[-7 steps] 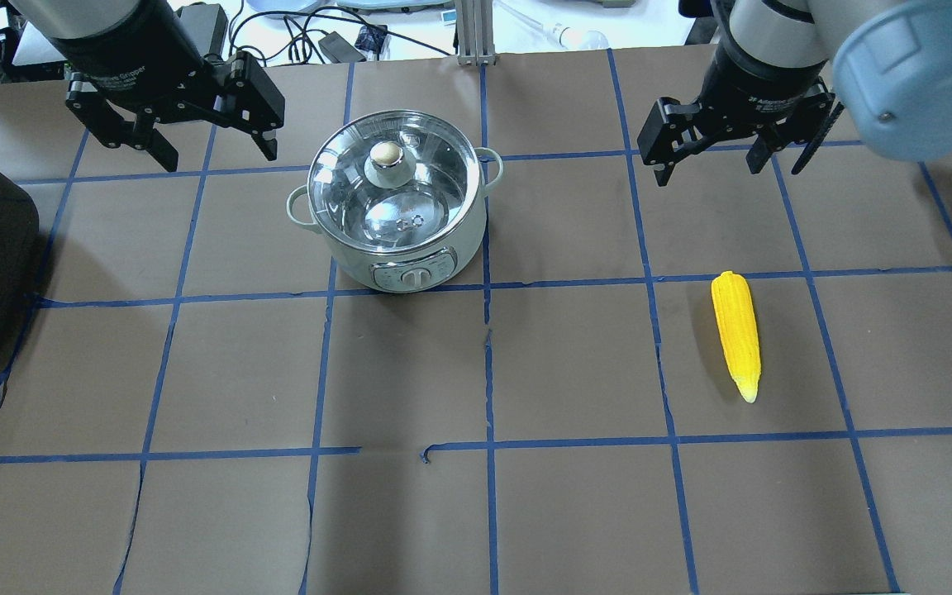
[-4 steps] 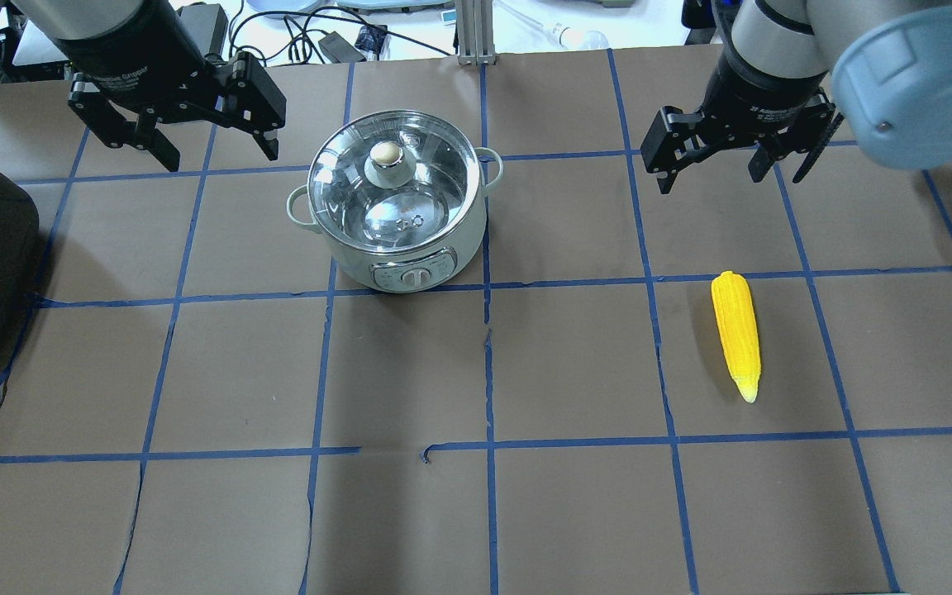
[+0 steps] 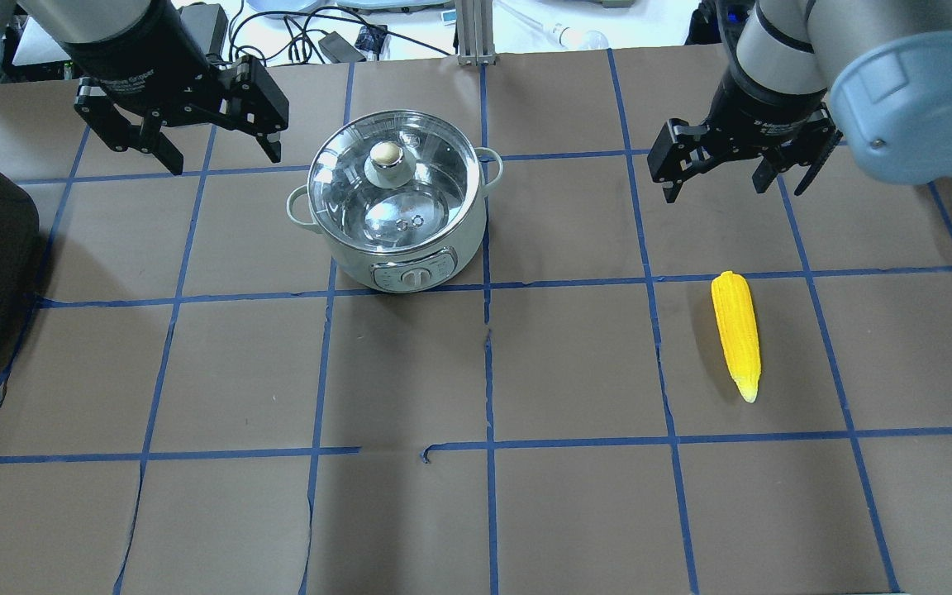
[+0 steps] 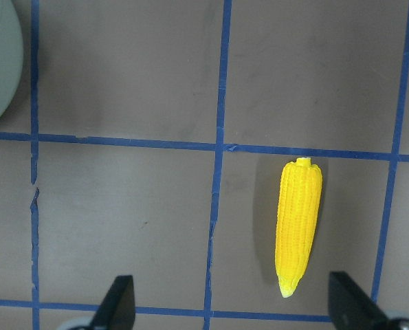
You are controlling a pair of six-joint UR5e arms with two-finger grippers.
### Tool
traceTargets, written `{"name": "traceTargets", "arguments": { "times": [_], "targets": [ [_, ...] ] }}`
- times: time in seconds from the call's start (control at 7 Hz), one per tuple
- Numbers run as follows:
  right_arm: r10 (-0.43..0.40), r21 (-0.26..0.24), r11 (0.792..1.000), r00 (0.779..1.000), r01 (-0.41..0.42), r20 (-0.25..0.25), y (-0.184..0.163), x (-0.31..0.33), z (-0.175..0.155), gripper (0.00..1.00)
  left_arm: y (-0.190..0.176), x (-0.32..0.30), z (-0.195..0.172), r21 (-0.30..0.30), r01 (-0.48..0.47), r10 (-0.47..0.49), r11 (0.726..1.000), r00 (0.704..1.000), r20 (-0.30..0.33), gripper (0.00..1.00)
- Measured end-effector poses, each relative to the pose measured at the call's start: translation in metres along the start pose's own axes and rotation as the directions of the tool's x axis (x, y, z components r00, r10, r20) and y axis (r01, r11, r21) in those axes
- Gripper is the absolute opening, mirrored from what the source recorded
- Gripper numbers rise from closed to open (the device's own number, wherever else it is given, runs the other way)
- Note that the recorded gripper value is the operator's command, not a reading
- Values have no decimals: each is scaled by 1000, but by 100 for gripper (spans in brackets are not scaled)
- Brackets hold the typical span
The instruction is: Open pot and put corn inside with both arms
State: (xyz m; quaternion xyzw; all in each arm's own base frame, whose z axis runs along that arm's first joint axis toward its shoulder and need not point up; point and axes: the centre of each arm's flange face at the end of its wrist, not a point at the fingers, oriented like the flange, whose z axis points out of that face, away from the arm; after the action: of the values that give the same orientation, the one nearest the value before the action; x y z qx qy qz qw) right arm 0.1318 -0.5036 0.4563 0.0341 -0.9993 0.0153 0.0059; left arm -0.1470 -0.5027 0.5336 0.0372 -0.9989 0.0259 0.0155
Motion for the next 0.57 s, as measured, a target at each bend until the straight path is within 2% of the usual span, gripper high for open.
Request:
{"name": "traceTargets", "arguments": {
  "times": [0.29,0.57],
  "targets": [
    [3,4,1000,1000,-3,-2,-1,5,8,100,-16,1,16,-20,8,-7,1000,1000,8,100],
    [28,-4,1000,1000,-28,-2,-2,19,24,100,-50,12,54,-14,19,-19,1000,1000,4,100]
  ]
}}
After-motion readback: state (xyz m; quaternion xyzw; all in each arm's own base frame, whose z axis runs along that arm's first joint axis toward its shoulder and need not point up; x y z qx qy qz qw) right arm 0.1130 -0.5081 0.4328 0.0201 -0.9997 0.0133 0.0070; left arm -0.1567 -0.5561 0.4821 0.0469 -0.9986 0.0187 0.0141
